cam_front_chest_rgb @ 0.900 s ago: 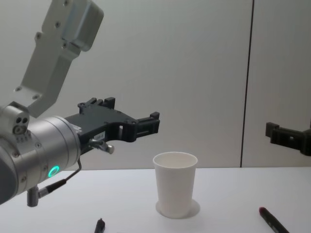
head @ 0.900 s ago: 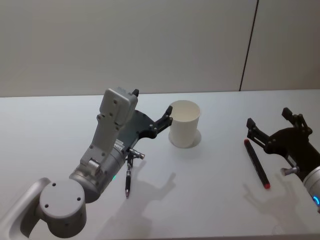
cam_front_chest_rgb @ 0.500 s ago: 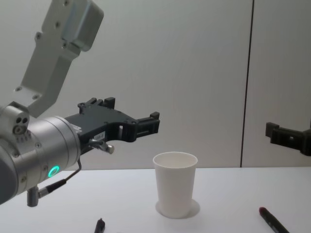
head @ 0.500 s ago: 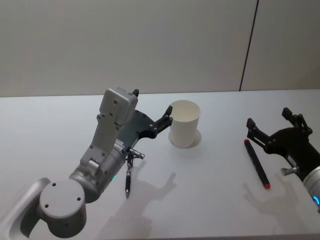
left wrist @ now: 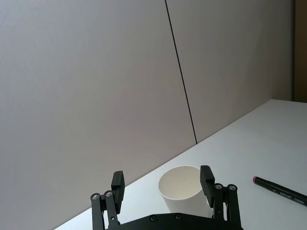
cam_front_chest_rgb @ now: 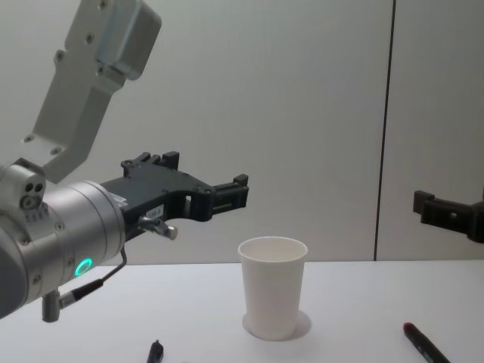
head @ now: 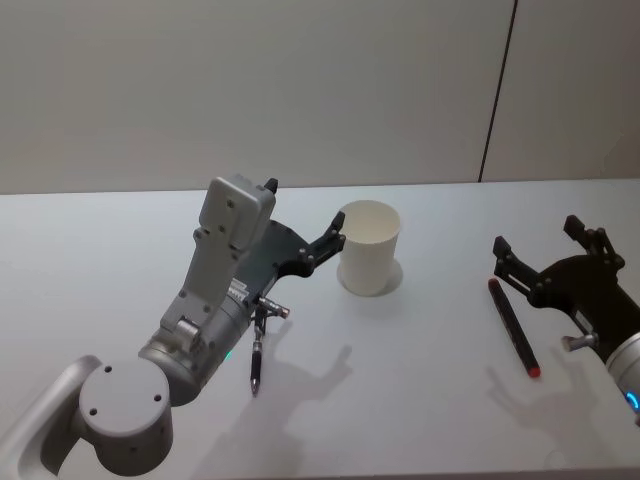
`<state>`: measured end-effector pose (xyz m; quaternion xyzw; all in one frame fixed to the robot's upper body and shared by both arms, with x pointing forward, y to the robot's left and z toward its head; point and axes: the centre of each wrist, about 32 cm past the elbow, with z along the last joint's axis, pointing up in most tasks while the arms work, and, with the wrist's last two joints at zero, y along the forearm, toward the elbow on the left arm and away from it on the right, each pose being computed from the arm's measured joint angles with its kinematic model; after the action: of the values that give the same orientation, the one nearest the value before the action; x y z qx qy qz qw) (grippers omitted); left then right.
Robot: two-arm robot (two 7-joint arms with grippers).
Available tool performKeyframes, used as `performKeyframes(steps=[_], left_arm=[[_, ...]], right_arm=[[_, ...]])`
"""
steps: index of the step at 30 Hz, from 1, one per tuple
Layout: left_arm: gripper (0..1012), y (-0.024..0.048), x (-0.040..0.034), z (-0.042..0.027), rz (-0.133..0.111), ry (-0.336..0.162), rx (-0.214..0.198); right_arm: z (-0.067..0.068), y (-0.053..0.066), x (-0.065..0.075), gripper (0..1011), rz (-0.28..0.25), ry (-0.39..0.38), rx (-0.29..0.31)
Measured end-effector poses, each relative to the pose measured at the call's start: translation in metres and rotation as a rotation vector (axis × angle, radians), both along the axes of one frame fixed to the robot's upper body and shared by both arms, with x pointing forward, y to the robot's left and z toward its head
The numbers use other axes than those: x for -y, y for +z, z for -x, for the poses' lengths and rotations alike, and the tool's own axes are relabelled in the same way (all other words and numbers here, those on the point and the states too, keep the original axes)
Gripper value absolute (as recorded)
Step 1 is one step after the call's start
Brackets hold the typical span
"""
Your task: Place the pen into the pen holder.
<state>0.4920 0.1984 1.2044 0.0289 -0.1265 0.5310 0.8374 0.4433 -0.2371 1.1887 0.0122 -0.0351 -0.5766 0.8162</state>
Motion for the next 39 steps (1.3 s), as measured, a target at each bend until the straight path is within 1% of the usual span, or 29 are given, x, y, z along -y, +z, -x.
performKeyframes(steps=[8,16,23,24,25,28,31,38,39], left_arm=[[1003,0.0000,0.0000,0.0000,0.000,0.000,0.000],[1003,0.0000,0.0000,0.0000,0.000,0.000,0.000],[1003,0.0000,0.0000,0.0000,0.000,0.000,0.000],[1003,0.0000,0.0000,0.0000,0.000,0.000,0.000],[1003,0.0000,0.0000,0.0000,0.000,0.000,0.000],[1003,0.0000,0.0000,0.0000,0.000,0.000,0.000],[1003,0.0000,0.0000,0.0000,0.000,0.000,0.000],[1003,0.0000,0.0000,0.0000,0.000,0.000,0.000],[1003,0.0000,0.0000,0.0000,0.000,0.000,0.000]], right_arm=[[-0.001,0.001,-0.002,1001,-0.002,-0.001,-0.011],[-0.003,0.006,-0.011,1001,0.009,-0.022,-0.052],[-0.008,0.014,-0.020,1001,0.042,-0.065,-0.101],[-0.008,0.014,-0.020,1001,0.042,-0.065,-0.101],[-0.011,0.017,-0.022,1001,0.056,-0.080,-0.119],[-0.014,0.021,-0.024,1001,0.073,-0.096,-0.141],[-0.017,0.023,-0.025,1001,0.088,-0.108,-0.163],[-0.027,0.032,-0.027,1001,0.129,-0.138,-0.235],[-0.027,0.032,-0.027,1001,0.129,-0.138,-0.235]])
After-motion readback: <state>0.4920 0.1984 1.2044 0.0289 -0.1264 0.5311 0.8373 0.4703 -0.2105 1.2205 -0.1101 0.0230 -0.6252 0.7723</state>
